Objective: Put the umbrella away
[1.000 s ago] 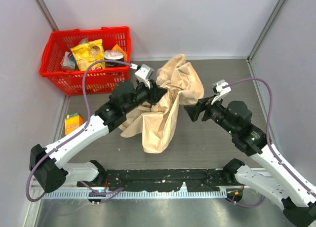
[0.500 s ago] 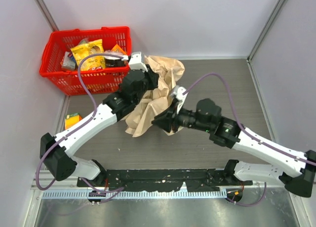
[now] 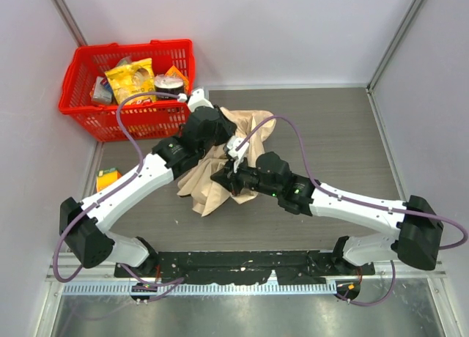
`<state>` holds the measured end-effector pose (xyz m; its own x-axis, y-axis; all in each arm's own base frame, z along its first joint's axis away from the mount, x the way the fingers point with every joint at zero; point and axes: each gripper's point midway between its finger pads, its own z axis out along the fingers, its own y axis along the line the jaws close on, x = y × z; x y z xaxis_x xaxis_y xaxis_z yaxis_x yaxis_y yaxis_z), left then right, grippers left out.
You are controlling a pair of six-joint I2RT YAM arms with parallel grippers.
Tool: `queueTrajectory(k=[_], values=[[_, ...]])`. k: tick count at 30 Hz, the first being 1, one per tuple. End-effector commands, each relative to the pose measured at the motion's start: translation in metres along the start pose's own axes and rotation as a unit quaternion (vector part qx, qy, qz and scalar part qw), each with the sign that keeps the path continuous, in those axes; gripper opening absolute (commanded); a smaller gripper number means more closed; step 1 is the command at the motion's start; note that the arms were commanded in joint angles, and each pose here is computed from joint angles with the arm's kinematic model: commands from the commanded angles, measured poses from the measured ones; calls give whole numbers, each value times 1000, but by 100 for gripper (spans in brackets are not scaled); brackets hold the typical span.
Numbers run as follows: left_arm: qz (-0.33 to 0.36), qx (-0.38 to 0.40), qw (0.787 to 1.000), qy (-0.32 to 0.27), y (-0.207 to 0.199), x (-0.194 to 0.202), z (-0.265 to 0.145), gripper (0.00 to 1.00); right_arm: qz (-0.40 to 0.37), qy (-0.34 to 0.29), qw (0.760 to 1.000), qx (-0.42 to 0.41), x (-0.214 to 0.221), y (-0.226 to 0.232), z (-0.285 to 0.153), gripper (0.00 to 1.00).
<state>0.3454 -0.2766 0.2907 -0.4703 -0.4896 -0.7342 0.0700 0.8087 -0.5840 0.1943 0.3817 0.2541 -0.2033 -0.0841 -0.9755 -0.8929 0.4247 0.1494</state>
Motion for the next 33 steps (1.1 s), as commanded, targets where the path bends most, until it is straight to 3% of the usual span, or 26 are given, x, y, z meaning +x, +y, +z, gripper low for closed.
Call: queueTrajectory(k=[1,4,7,11,14,16,18,20,21,23,24,28,33], values=[[-57,24,998,-5,-18,-18,-21,0,-34,-66,996,45,-28,-24,10,3],[-52,34,998,3,-15,-12,-26,0,-39,-57,996,56,-24,-34,10,3],[-55,64,996,31,-23,-2,-31,0,-47,-36,988,140,-13,-69,5,3],[-86,175,980,44,-60,6,-36,0,-63,-23,968,240,-11,-108,-14,3],[-93,219,970,41,-82,1,-32,0,-70,-20,971,226,-18,-102,-22,3],[-88,220,971,42,-88,-2,-26,0,-65,-5,985,162,-20,-77,-23,7],[-85,228,969,34,-92,-8,-22,0,-47,12,996,71,-18,-42,-27,18],[-80,252,964,38,-98,-11,-19,0,-6,17,998,53,-26,-27,-46,33],[-79,265,960,44,-99,-11,-18,0,10,13,998,55,-34,-25,-51,48],[-85,275,956,57,-94,-12,-11,0,57,15,996,68,-52,-19,-71,59],[-85,282,954,61,-90,-13,-7,0,81,34,993,84,-50,-19,-84,63],[-75,327,938,85,-81,-10,-1,0,108,-13,975,195,-89,-44,-140,76],[-47,395,912,103,-83,1,-7,0,62,-20,951,303,-96,-86,-180,85]])
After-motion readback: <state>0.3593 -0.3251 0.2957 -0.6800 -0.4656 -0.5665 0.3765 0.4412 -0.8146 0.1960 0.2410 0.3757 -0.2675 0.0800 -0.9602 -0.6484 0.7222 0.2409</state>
